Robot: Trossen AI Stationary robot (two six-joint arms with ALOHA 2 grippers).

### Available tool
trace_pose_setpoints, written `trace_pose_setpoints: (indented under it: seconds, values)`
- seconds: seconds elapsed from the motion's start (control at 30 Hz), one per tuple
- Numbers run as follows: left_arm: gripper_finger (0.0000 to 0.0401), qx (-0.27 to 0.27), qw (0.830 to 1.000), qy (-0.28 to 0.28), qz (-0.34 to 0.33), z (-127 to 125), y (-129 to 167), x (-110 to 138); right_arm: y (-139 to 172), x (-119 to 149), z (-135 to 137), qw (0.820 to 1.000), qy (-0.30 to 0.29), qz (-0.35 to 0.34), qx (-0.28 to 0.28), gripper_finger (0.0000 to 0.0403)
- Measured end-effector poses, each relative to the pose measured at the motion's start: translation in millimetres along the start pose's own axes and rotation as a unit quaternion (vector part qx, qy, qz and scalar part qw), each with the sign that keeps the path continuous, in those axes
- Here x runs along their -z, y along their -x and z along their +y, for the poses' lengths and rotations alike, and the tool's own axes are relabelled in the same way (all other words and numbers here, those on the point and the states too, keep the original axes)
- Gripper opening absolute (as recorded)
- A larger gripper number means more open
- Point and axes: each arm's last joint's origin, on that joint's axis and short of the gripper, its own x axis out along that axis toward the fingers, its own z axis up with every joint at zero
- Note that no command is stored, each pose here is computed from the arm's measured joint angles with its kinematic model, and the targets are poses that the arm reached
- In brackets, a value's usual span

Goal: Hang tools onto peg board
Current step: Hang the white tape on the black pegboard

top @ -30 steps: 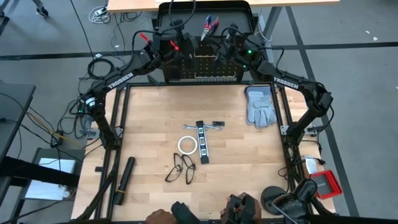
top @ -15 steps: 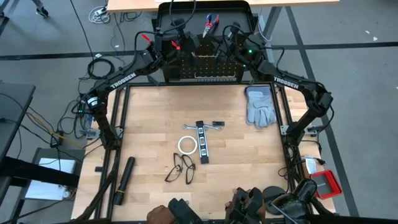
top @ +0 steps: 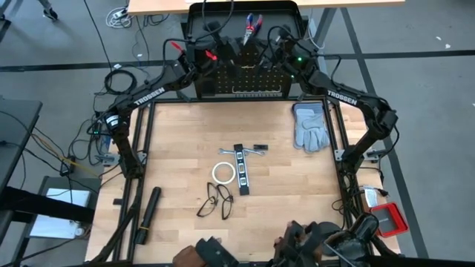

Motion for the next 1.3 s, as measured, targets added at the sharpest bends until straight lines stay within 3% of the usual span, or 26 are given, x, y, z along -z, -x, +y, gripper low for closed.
trace_pose_setpoints:
  seconds: [0.07, 0.2, 0.37, 0.57, 0.73, 0.9, 1.3]
  values:
    - [0.0001, -0.012, 1.000, -0.015, 0.011, -1, 8, -7, 5, -12, 0, 1.000, 0.015, -0.006, 0.012, 0.0017]
    - [0.0001, 0.012, 0.999, -0.026, -0.017, 5, 33, -23, 22, -43, -3, 0.999, 0.018, -0.019, 0.030, 0.0029]
    - [0.0000, 0.093, 0.995, -0.016, -0.044, 2, 70, -39, 46, -63, 7, 0.998, -0.024, 0.023, -0.050, 0.0033]
    - [0.0000, 0.127, 0.990, -0.013, -0.060, -17, 98, -42, 70, -60, 28, 0.995, -0.037, 0.021, -0.087, 0.0007]
    - [0.0000, 0.138, 0.989, 0.000, -0.059, -41, 113, -27, 92, -52, 42, 0.994, -0.067, -0.005, -0.088, 0.0023]
    - [0.0000, 0.160, 0.986, 0.025, -0.041, -66, 127, -3, 111, -39, 67, 0.985, -0.102, -0.011, -0.137, 0.0037]
    - [0.0006, 0.246, 0.958, 0.122, 0.088, -134, 136, 65, 138, -1, 146, 0.949, -0.140, 0.073, -0.271, 0.0060]
